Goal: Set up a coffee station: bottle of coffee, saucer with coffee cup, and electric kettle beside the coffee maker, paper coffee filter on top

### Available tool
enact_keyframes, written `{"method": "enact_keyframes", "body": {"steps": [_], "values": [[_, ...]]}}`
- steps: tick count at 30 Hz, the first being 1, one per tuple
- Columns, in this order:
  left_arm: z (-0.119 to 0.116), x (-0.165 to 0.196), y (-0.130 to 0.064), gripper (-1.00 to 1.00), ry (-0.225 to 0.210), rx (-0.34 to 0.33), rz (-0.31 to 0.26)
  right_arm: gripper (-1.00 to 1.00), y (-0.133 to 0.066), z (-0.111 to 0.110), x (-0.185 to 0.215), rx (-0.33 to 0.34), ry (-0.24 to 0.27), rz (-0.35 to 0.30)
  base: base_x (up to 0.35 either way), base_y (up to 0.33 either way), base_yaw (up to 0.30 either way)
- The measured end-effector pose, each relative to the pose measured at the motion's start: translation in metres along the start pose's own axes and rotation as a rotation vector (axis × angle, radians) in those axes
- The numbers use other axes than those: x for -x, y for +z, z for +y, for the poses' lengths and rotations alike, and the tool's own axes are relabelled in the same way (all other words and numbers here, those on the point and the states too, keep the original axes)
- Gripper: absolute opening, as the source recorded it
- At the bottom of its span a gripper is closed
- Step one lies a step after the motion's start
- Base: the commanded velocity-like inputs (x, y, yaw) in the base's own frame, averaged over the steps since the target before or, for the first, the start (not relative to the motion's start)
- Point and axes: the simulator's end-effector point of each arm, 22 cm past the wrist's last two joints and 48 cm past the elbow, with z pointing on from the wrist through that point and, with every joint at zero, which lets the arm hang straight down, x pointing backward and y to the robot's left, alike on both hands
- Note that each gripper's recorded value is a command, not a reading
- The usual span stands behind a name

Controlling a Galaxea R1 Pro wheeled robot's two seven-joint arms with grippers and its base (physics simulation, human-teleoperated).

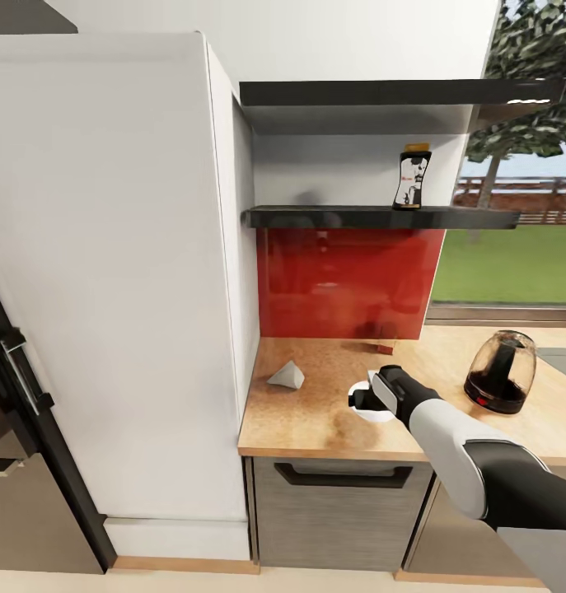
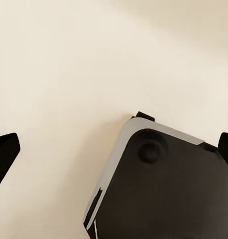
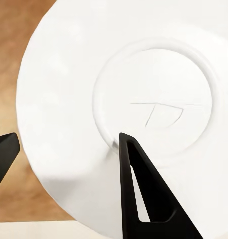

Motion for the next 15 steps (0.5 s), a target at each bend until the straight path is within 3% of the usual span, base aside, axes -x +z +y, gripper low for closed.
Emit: {"method": "enact_keyframes", "body": {"steps": [15], "values": [[-0.0001,0.0000,0.0000,1.00,0.000,0.000,0.000,-1.00,0.0002,0.0000,-0.0004,0.000,0.000,0.001,0.000,0.000,0.000]]}}
